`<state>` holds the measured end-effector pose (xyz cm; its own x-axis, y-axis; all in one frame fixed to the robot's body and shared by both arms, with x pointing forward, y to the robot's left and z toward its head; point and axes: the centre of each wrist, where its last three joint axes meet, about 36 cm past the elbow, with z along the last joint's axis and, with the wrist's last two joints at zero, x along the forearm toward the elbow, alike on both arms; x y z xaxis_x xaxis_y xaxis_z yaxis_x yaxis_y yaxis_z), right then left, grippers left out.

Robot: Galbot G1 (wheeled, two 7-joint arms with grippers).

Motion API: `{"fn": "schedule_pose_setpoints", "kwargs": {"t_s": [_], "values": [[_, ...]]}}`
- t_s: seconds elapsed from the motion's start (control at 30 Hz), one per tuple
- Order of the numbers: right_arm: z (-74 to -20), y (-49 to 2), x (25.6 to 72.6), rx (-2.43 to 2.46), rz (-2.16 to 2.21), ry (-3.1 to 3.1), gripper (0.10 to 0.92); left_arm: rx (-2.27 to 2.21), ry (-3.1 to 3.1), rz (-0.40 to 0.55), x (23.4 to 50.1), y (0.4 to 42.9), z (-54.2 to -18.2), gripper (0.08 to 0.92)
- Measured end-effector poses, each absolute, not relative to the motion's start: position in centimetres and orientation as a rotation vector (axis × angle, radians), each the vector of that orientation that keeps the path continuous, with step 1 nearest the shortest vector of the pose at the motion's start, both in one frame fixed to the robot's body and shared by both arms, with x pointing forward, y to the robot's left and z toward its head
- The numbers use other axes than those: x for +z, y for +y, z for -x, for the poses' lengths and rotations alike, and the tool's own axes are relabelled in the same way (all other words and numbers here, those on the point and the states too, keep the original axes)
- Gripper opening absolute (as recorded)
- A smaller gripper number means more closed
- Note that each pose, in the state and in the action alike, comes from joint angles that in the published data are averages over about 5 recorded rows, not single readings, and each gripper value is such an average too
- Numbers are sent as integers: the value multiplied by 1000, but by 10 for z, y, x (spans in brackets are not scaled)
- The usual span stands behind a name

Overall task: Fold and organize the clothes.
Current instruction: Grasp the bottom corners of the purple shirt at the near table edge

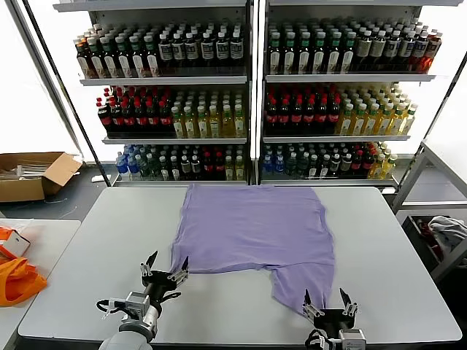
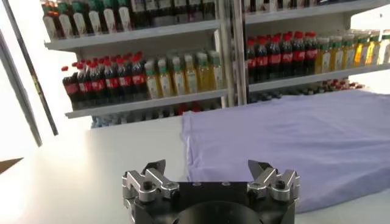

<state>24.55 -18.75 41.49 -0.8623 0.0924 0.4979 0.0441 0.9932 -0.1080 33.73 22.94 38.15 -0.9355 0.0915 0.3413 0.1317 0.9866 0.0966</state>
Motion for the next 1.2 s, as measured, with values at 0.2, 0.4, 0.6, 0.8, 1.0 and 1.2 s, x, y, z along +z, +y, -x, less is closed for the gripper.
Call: {"fn": "schedule_pose_setpoints", "kwargs": {"t_s": [0.2, 0.4, 0.6, 0.8, 1.0, 1.2], "values": [[-245, -183, 411, 121, 95, -2593, 823, -140, -2762, 183, 377, 230, -341, 823], [-244, -181, 408, 116, 98, -2580, 823, -116, -2740, 191, 373, 230, -345, 823], [-243, -179, 404, 113, 111, -2566, 823, -116, -2725, 184, 369, 233, -348, 822], [-240, -178, 401, 98, 120, -2547, 798, -121, -2708, 191, 369, 234, -348, 715], [-236, -174, 399, 80, 109, -2535, 640, -124, -2691, 209, 367, 232, -346, 542], [-234, -175, 399, 69, 108, -2537, 467, -118, -2678, 224, 365, 228, -344, 369]]}}
